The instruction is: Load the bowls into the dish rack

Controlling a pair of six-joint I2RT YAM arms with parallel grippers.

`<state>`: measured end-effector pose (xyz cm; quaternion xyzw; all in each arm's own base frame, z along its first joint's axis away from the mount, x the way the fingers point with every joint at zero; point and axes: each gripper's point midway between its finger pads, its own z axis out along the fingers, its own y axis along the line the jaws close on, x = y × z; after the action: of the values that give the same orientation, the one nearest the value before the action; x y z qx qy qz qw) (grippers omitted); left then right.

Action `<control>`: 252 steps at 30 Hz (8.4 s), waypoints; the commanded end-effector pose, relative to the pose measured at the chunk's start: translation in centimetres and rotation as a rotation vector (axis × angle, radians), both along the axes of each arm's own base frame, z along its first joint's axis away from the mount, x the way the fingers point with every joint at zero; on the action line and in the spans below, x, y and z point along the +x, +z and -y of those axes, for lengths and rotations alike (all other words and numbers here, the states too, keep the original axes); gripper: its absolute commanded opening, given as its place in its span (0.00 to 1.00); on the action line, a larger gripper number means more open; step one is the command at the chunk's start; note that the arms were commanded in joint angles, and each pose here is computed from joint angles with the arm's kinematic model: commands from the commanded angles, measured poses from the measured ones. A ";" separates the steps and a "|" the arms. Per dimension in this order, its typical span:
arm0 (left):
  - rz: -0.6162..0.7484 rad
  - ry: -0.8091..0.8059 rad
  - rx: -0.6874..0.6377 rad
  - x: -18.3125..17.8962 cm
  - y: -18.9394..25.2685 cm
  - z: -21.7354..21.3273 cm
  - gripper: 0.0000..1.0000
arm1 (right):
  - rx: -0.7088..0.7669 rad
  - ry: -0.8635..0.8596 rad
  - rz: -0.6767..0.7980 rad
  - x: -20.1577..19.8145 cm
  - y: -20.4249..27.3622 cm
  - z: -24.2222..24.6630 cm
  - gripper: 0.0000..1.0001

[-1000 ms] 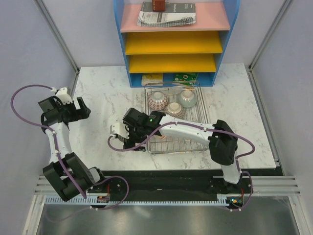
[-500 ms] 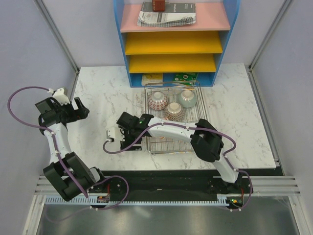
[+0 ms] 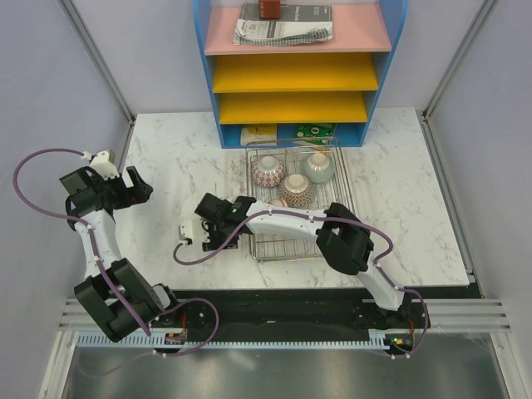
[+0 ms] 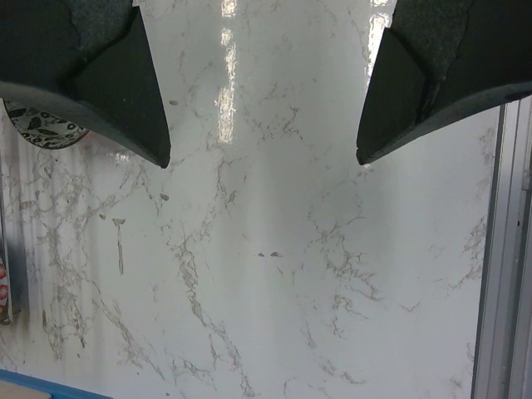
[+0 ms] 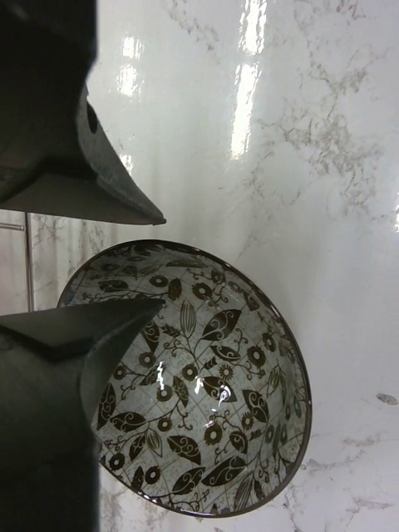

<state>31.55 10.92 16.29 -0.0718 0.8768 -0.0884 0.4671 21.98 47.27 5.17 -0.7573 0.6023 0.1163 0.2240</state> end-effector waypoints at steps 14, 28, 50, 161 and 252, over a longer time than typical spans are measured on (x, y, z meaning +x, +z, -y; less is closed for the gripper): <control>0.035 -0.002 -0.025 -0.1 0.8 0.4 1.00 | -0.009 0.034 0.024 -0.3 -0.4 -0.8 0.15; 0.036 0.012 -0.016 -0.1 0.7 0.1 1.00 | 0.056 0.017 0.051 -0.3 3.1 -1.6 0.00; 0.082 0.040 0.011 -0.3 2.2 -0.6 1.00 | 0.533 -0.230 -0.143 2.9 18.8 -5.1 0.00; 0.152 -0.168 0.005 -1.8 4.2 3.5 1.00 | 1.137 -0.866 -1.093 3.7 15.5 26.0 0.00; 0.146 -0.208 -0.029 -2.5 2.9 4.9 1.00 | 0.736 -1.292 -0.571 9.6 10.7 32.8 0.79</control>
<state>29.13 6.45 18.32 -0.0060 0.8517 -0.1574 0.4997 29.99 15.69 15.23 -0.0634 0.8684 0.3965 0.2910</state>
